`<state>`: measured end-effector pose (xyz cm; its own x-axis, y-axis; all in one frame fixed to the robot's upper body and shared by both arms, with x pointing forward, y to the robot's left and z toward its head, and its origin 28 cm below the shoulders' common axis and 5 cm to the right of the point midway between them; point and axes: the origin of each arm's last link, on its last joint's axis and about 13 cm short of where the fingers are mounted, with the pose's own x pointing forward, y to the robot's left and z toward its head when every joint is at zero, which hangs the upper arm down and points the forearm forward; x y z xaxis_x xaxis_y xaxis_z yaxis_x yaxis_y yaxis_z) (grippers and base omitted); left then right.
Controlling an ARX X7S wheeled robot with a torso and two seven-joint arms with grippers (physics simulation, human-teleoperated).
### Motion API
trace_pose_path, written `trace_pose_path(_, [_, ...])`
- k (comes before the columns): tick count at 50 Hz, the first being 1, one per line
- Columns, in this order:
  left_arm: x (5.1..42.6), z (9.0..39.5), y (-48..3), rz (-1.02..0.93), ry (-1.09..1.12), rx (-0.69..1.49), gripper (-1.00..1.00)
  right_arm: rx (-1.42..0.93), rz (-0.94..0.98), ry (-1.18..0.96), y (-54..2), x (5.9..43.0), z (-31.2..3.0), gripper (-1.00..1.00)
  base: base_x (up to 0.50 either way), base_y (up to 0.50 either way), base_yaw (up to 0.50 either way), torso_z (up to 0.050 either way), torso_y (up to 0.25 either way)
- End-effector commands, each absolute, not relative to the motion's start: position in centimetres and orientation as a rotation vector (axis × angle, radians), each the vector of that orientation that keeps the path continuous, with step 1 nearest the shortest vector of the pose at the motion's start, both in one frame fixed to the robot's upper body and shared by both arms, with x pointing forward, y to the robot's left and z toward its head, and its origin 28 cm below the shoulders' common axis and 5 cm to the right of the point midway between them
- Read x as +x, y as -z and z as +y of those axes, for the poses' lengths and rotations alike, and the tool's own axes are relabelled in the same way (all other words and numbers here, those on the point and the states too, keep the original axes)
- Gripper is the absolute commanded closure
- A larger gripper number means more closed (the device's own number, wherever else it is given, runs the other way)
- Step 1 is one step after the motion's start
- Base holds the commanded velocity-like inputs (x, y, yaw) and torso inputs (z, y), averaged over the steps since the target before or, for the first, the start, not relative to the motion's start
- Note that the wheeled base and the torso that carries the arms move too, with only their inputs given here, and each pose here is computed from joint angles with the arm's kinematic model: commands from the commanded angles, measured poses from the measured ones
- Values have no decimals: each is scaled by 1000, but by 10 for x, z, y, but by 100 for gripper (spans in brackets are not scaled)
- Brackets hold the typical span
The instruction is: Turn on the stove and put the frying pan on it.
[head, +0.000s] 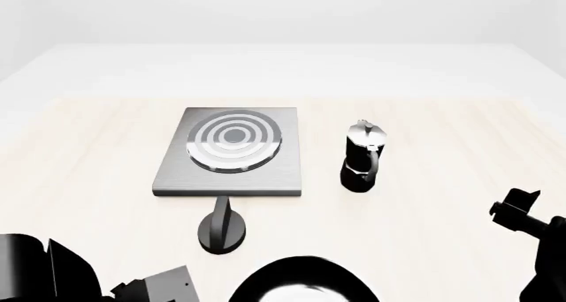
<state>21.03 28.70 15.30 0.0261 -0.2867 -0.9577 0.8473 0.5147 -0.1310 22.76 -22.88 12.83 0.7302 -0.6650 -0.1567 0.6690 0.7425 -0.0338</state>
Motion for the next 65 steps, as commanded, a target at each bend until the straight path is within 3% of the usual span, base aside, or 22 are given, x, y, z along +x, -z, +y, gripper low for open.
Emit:
trace_pose_path(1, [211, 287, -146, 1254, 981, 581, 100, 25, 158, 734, -128, 228, -228, -100, 0, 0, 0, 0, 0])
trace_pose_path(16, [206, 285, -162, 1198, 1028, 641, 100, 26, 147, 738, -132, 228, -227, -100, 0, 0, 0, 0, 0])
trace_pose_path(26, [187, 274, -216, 942, 1117, 735, 100, 24, 137, 747, -135, 227, -229, -100, 0, 0, 0, 0, 0])
trace_pose_path(38, [178, 278, -250, 851, 1086, 728, 100, 23, 147, 750, -132, 227, -229, -100, 0, 0, 0, 0, 0])
trace_pose_path(49, [204, 281, -266, 753, 863, 573, 100, 19, 152, 752, -131, 227, -230, -100, 0, 0, 0, 0, 1])
trace_pose_path(61, [231, 259, -313, 593, 746, 364, 100, 21, 156, 751, -128, 228, -230, -100, 0, 0, 0, 0, 2])
trace_pose_path(62, [235, 259, -315, 639, 637, 382, 100, 21, 157, 751, -128, 228, -230, -100, 0, 0, 0, 0, 0])
trace_pose_path(64, [242, 256, -322, 576, 693, 327, 100, 21, 156, 751, -128, 228, -230, -100, 0, 0, 0, 0, 0])
trace_pose_path(65, [247, 256, -324, 620, 584, 353, 100, 21, 155, 751, -128, 228, -230, -100, 0, 0, 0, 0, 0])
